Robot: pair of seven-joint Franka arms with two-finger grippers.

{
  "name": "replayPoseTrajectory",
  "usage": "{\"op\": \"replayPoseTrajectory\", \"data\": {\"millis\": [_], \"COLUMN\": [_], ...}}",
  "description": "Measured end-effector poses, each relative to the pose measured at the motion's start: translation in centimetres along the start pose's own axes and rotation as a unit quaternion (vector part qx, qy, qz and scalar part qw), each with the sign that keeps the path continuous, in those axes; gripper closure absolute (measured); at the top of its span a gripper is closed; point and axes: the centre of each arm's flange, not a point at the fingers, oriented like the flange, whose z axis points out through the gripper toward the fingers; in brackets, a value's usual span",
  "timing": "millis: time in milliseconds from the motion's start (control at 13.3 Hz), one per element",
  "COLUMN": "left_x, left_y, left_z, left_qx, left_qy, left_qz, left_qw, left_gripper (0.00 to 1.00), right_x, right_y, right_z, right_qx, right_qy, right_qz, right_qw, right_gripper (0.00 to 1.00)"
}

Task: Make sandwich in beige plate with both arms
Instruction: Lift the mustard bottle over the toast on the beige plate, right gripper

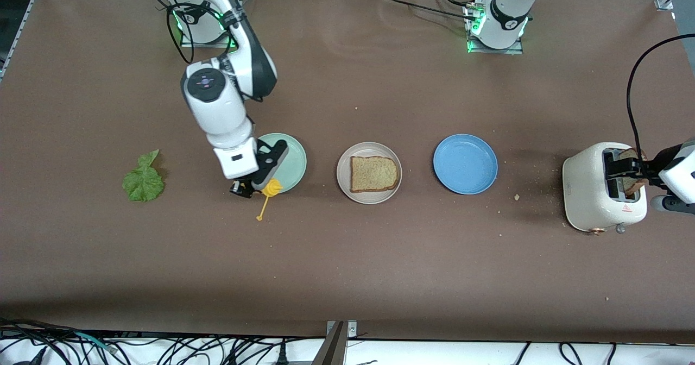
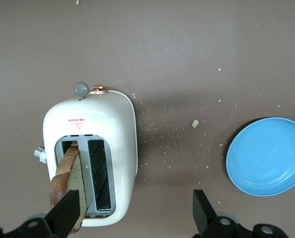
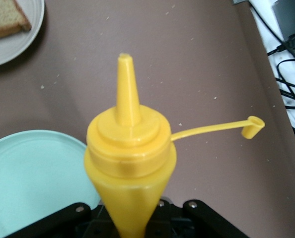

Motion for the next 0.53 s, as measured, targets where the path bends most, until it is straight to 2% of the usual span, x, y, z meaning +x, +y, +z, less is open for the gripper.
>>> {"op": "replayPoseTrajectory", "data": {"millis": [150, 376, 526], "left_x": [-0.3, -0.5, -0.6], "left_y": [-0.3, -0.2, -0.2], "left_z": [0.2, 0.5, 0.6], "left_qx": [-0.003, -0.007, -0.008], "left_qy": [-0.007, -0.02, -0.024], "left_qz": [0.0, 0.002, 0.002], "left_qw": [1.0, 1.0, 1.0], "left_gripper": [0.0, 0.0, 0.0], "right_x": [3.5, 8.3, 9.9], "right_y": [-1.4, -4.2, -6.4], "right_z": [-0.9, 0.0, 1.6], "right_qx": [-0.004, -0.022, -0.05], "right_qy": [-0.059, -0.114, -0.161], "right_qz": [0.006, 0.032, 0.03], "right_qw": [0.998, 0.993, 0.985], "right_gripper": [0.93, 0.93, 0.93]}}
